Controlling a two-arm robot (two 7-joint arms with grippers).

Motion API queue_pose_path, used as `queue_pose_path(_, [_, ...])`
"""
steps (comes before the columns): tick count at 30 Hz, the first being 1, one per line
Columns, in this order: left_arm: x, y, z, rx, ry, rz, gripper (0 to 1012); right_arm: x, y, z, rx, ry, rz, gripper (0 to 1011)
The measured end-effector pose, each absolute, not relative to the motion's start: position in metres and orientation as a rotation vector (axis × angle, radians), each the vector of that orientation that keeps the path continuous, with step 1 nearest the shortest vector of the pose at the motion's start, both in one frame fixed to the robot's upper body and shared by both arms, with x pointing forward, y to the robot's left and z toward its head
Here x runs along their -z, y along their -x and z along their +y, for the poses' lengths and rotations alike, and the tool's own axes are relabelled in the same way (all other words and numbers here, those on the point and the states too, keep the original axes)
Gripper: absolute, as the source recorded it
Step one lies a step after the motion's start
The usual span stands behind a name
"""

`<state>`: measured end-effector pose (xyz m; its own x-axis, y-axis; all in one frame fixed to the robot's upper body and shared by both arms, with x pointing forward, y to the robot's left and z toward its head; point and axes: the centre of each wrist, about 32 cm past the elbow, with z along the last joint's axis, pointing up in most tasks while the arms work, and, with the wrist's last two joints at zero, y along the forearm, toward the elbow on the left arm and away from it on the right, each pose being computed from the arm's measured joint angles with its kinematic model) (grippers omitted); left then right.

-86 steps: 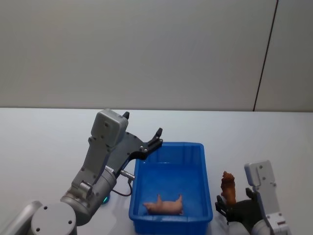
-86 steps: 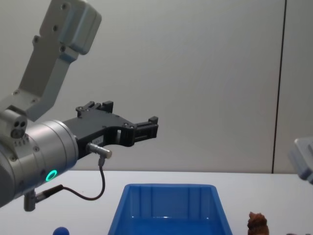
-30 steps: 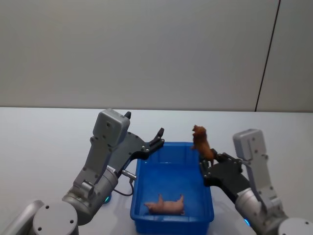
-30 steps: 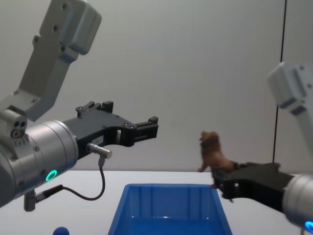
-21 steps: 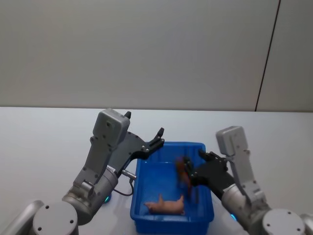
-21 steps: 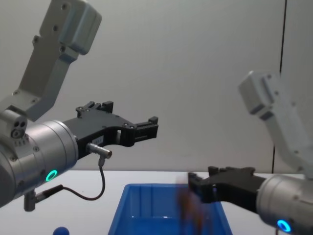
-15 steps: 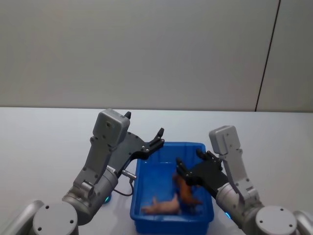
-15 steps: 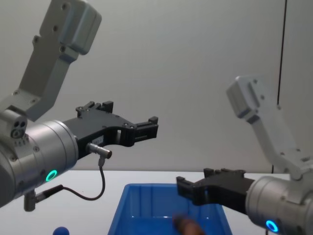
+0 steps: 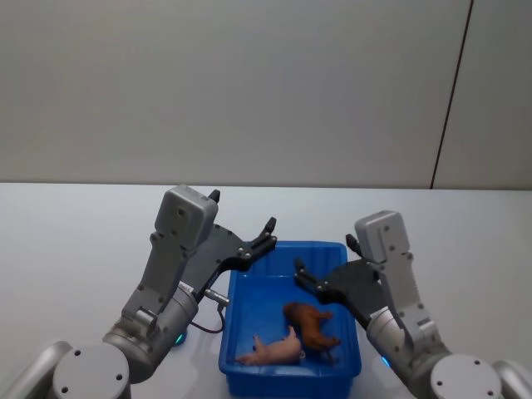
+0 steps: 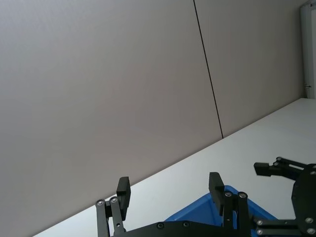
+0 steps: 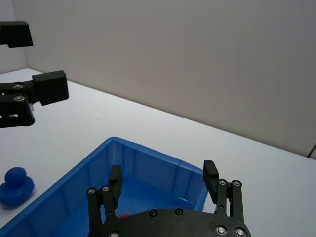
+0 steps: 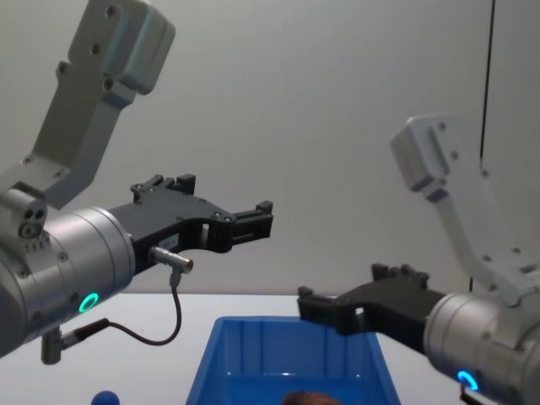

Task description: Pick up the two dolls from the table and place them into the box.

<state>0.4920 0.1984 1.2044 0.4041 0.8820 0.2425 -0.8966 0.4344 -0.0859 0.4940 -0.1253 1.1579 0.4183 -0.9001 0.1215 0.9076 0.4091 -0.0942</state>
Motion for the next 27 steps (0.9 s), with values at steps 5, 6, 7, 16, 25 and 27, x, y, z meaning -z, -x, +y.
queue_pose_path(5, [-1.204, -0.492, 0.198, -1.124, -0.061, -0.268, 1001, -1.159, -0.487, -0.131, 1.186, 0.136, -0.081, 1003])
queue_pose_path(6, [-1.204, -0.492, 0.198, -1.124, -0.061, -0.268, 1002, -1.160, -0.486, -0.132, 1.195, 0.134, -0.084, 1003])
queue_pose_path(7, [-1.204, -0.492, 0.198, -1.124, -0.061, -0.268, 1001, -1.160, -0.483, -0.135, 1.214, 0.132, -0.089, 1003])
queue_pose_path(16, [-1.204, -0.492, 0.198, -1.124, -0.061, -0.268, 1001, -1.160, -0.469, -0.156, 1.320, 0.129, -0.075, 1003])
queue_pose_path(25, [-1.204, -0.492, 0.198, -1.124, -0.061, -0.268, 1001, -1.158, -0.462, -0.171, 1.389, 0.143, -0.046, 1003])
queue_pose_path(27, [-1.204, -0.492, 0.198, -1.124, -0.061, -0.268, 1001, -1.158, -0.460, -0.174, 1.402, 0.147, -0.041, 1003])
